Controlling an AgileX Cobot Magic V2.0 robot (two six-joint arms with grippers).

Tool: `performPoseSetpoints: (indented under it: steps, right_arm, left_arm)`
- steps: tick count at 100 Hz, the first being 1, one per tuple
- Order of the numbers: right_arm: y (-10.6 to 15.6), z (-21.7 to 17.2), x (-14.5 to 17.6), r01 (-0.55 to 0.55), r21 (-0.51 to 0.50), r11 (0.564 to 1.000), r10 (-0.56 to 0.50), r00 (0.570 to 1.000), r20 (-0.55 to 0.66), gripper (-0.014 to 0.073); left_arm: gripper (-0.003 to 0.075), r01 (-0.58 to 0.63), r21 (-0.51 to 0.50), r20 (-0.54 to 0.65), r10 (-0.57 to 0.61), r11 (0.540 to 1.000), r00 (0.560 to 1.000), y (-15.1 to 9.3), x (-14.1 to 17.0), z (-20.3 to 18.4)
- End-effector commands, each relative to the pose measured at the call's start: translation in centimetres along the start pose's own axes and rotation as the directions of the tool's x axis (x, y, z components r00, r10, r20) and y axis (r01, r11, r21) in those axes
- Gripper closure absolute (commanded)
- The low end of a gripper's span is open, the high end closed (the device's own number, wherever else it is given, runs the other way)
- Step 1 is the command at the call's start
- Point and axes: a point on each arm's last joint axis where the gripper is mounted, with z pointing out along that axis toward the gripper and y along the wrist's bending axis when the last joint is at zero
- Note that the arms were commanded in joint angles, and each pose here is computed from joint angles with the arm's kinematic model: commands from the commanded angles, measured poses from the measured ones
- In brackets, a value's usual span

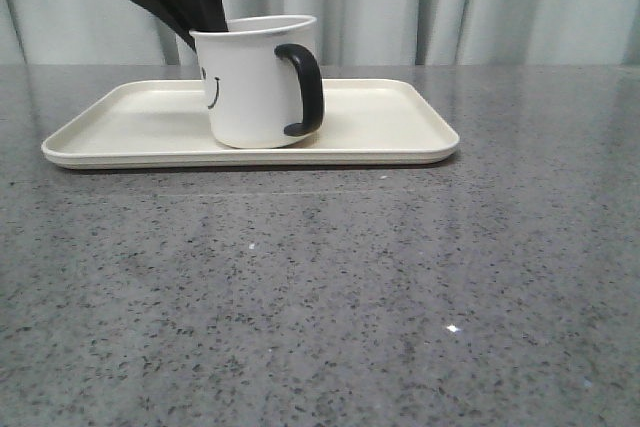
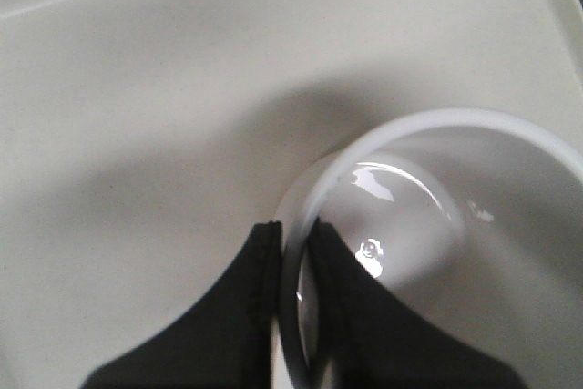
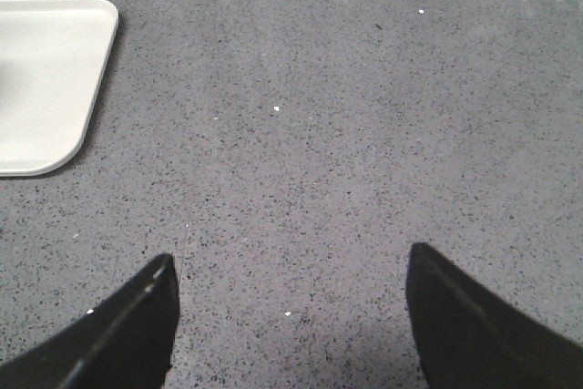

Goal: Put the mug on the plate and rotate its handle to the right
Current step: 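Lower the mug onto the tray, open the left gripper, withdraw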

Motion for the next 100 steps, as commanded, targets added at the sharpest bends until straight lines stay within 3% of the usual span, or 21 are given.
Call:
performPoseSetpoints:
  steps: [1, 15, 25, 51, 61, 81, 100]
  right_arm:
    - [0.0, -0.1, -1.4, 0.007, 0.006, 1.000, -0.008, 0.996, 0.085, 0.0065]
    - [0.0, -0.1, -1.4, 0.007, 0.006, 1.000, -0.008, 0.996, 0.085, 0.0065]
    - [0.0, -0.1, -1.4, 0.007, 0.006, 1.000, -0.008, 0.996, 0.085, 0.0065]
    - [0.0, -0.1, -1.4, 0.007, 0.006, 1.000, -0.008, 0.996, 0.085, 0.0065]
    - [0.0, -0.1, -1.4, 0.007, 0.006, 1.000, -0.008, 0.996, 0.085, 0.0065]
    - [0.0, -0.1, -1.4, 0.007, 0.006, 1.000, -0.008, 0.996, 0.085, 0.0065]
    - [0.0, -0.1, -1.4, 0.007, 0.006, 1.000, -0.008, 0.996, 0.085, 0.0065]
  left_arm:
    - [0.0740, -0.014, 0.034, 0.095, 0.011, 0.999, 0.995, -1.0, -0.7, -2.8]
    - [0.0735, -0.039, 0.031, 0.094, 0.036, 0.999, 0.995, -1.0, -0.7, -2.8]
    - [0.0682, -0.057, 0.031, 0.095, 0.054, 0.998, 0.994, -1.0, -0.7, -2.8]
    - [0.0358, -0.053, 0.038, 0.088, 0.050, 0.998, 0.995, -1.1, -0.6, -2.8]
    - [0.0283, -0.050, 0.044, 0.088, 0.046, 0.998, 0.995, -1.1, -0.6, -2.8]
    - [0.0276, -0.046, 0.055, 0.093, 0.041, 0.997, 0.995, -1.3, -0.6, -3.1]
    - [0.0279, -0.072, 0.051, 0.193, 0.061, 0.996, 0.979, -1.7, -0.6, -6.5]
